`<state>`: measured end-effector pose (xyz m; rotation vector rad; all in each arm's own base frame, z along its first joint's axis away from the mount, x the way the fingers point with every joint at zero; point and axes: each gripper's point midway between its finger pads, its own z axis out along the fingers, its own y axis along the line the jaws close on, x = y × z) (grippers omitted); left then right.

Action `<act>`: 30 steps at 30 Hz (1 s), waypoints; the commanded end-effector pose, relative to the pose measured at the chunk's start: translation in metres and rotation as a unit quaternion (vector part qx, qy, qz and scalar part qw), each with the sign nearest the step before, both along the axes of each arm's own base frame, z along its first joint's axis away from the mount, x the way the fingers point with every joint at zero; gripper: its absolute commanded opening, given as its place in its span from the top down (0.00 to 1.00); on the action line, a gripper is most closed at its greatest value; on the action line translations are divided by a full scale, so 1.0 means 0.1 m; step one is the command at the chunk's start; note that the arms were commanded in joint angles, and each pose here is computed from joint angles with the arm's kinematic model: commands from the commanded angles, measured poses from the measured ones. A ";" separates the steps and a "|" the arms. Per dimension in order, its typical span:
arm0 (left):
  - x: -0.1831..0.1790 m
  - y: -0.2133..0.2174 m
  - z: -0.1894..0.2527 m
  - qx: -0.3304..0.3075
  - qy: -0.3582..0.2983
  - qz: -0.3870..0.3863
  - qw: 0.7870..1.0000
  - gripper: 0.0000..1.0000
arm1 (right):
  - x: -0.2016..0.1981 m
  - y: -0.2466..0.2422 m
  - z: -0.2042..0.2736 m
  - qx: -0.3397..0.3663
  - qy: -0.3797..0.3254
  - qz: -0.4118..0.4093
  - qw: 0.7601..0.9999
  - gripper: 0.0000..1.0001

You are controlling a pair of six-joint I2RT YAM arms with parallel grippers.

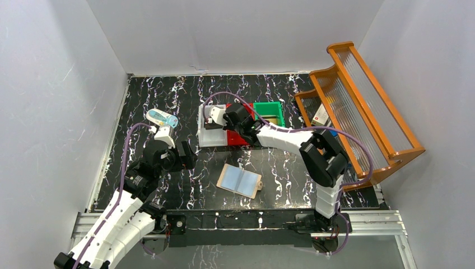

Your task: Take the credit cards out of the card holder

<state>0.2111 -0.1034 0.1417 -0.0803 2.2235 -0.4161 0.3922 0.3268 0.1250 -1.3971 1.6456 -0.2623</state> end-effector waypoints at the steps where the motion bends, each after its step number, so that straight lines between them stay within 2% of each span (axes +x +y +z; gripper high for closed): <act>1: 0.03 0.03 0.14 0.001 -0.019 0.006 1.000 0.02 | 0.25 0.07 0.23 -0.004 -0.036 -0.004 0.999 1.00; 21: 0.03 0.02 0.09 0.006 -0.008 0.002 1.000 0.02 | 0.52 -0.05 -0.20 -0.032 -0.012 -0.043 0.999 0.98; 30: 0.04 0.02 0.08 0.007 -0.005 0.001 1.000 0.02 | 0.49 -0.05 -0.30 -0.043 0.003 -0.031 0.999 0.79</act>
